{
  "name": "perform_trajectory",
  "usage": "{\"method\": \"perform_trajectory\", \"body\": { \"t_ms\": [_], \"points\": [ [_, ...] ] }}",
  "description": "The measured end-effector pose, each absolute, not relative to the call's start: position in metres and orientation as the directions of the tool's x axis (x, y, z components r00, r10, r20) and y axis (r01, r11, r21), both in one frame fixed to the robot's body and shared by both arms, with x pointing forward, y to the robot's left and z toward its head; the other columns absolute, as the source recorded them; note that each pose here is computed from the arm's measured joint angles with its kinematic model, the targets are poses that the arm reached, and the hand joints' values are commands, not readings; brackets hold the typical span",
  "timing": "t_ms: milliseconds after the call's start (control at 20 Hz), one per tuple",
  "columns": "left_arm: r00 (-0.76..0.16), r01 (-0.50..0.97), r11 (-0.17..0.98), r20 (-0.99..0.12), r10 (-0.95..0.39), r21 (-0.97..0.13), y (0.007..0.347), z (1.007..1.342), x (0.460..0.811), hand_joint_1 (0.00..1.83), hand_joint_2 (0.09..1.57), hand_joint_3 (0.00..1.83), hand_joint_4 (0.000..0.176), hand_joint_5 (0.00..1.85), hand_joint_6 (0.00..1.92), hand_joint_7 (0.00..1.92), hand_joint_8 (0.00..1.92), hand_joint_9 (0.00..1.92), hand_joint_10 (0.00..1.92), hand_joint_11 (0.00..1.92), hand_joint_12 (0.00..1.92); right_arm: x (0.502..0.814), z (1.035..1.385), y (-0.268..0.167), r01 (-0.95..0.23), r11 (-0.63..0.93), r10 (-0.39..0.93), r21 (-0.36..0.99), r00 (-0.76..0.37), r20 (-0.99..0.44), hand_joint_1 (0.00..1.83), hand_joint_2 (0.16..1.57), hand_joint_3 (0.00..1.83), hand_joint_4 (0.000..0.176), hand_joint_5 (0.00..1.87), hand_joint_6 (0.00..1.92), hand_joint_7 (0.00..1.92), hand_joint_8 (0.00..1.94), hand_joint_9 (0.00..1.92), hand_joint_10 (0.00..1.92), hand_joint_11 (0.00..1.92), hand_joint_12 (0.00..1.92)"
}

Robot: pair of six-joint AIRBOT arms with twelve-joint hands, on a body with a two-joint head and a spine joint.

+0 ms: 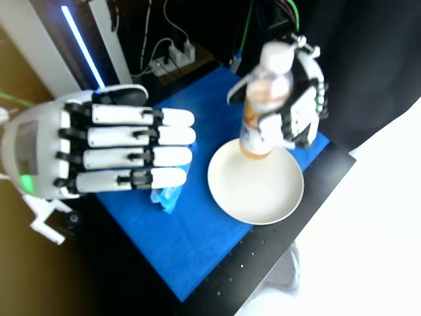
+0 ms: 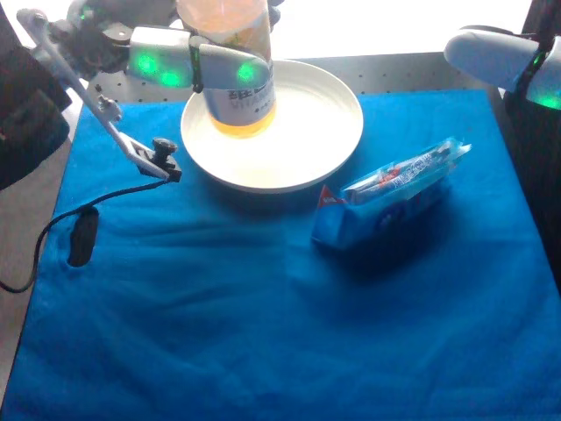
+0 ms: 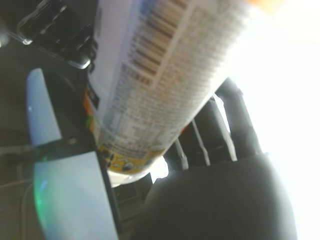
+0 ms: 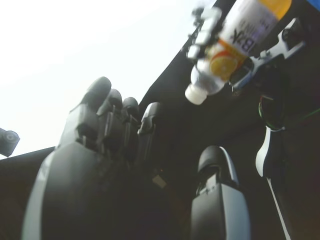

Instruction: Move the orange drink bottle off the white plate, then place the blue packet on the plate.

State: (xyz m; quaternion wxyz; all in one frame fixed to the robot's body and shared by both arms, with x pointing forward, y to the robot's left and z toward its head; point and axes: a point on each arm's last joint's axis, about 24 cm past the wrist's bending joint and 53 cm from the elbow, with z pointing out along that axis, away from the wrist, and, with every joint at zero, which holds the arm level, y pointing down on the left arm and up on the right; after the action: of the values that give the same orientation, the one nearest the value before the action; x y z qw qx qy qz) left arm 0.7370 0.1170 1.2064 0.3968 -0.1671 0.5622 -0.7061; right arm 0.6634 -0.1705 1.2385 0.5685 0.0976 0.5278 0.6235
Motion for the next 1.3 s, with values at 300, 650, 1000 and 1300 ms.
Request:
{"method": "perform_trajectory", "body": {
  "t_ms": [300, 650, 1000, 1300],
  "points": [
    [-0.661, 0.43, -0.084, -0.249, -0.708, -0.899, 0.124, 1.226, 0.699, 1.38, 1.09, 0.0, 0.0, 0.98, 0.86, 1.0, 0.87, 1.01, 1.14, 0.89, 1.11, 0.663, 1.237, -0.168, -0.602, 0.197, 0.814, 0.774, -0.34, -0.472, 0.48, 1.08, 0.0, 0.0, 0.61, 0.0, 0.3, 0.0, 0.23, 0.01, 0.0, 0.82],
    [-0.685, 0.401, -0.033, -0.276, -0.674, -0.915, 0.126, 1.196, 0.675, 1.35, 1.11, 0.0, 0.0, 1.05, 0.69, 0.9, 1.15, 0.94, 1.12, 0.85, 1.21, 0.663, 1.236, -0.167, -0.601, 0.194, 0.814, 0.775, -0.342, -0.469, 0.54, 1.04, 0.0, 0.0, 0.62, 0.0, 0.33, 0.0, 0.24, 0.0, 0.0, 0.99],
    [-0.688, 0.324, -0.003, -0.234, -0.687, -0.946, 0.139, 1.162, 0.665, 1.37, 1.08, 0.0, 0.0, 0.97, 0.93, 1.08, 0.73, 1.0, 1.13, 0.78, 1.31, 0.663, 1.236, -0.167, -0.6, 0.193, 0.815, 0.776, -0.342, -0.468, 0.52, 1.06, 0.0, 0.0, 0.56, 0.0, 0.34, 0.0, 0.27, 0.0, 0.0, 1.15],
    [-0.658, 0.264, 0.014, -0.191, -0.729, -0.964, 0.162, 1.135, 0.654, 1.38, 1.08, 0.0, 0.0, 0.95, 0.96, 1.1, 0.74, 0.97, 1.11, 0.72, 1.2, 0.663, 1.236, -0.167, -0.6, 0.192, 0.815, 0.777, -0.342, -0.467, 0.53, 1.05, 0.0, 0.0, 0.59, 0.01, 0.35, 0.0, 0.28, 0.0, 0.0, 1.13]
  ]
}}
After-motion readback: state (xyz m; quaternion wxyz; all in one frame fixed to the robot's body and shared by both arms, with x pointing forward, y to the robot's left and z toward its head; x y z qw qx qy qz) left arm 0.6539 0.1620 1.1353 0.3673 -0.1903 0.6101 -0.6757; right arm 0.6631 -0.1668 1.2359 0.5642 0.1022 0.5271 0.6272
